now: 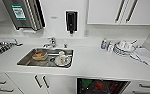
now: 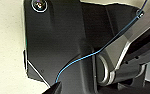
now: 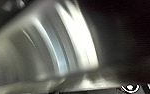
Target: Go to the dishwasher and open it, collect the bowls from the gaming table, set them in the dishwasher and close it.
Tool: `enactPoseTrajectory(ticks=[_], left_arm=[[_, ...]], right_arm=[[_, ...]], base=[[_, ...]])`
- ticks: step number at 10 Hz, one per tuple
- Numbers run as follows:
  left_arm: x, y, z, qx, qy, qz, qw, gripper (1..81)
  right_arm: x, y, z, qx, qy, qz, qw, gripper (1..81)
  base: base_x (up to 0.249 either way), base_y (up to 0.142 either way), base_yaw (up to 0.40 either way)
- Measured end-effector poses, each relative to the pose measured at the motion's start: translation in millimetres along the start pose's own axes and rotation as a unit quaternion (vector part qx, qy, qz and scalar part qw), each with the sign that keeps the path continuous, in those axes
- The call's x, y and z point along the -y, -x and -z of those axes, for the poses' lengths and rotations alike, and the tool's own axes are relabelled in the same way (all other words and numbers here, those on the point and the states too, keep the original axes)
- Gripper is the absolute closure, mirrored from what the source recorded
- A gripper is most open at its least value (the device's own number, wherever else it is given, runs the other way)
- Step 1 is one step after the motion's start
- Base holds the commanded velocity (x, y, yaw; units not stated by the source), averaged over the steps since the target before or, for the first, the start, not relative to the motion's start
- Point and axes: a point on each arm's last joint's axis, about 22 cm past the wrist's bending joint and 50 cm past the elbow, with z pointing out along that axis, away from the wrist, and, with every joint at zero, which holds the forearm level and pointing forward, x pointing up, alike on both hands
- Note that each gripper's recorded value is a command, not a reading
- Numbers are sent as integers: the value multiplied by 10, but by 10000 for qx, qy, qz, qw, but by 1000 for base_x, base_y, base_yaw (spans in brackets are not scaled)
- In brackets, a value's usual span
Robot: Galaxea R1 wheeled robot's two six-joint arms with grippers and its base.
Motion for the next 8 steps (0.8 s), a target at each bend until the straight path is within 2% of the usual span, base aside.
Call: enactPoseTrajectory(ticks=[2,4,5,6,7,8], left_arm=[[9,22,1,43,-22,1,10000,10],[-1,20,-4,42,-16,2,10000,10],[-32,23,-19,49,-7,5,10000,10],[-72,26,-35,54,13,10,10000,10],[-102,22,-51,50,22,9,10000,10],[-99,21,-52,51,14,8,10000,10]], right_arm=[[83,-58,46,121,-41,-156,9998,10],[316,-244,138,120,-273,-183,9994,10],[539,-413,188,64,-480,-106,9988,10],[793,-650,286,-65,-750,-124,9971,10],[1015,-962,456,-341,-1066,-187,9935,10],[1185,-1278,669,-650,-1362,-236,9883,10]], base=[[0,0,0],[0,0,0],[0,0,0],[0,0,0],[0,0,0],[0,0,0]])
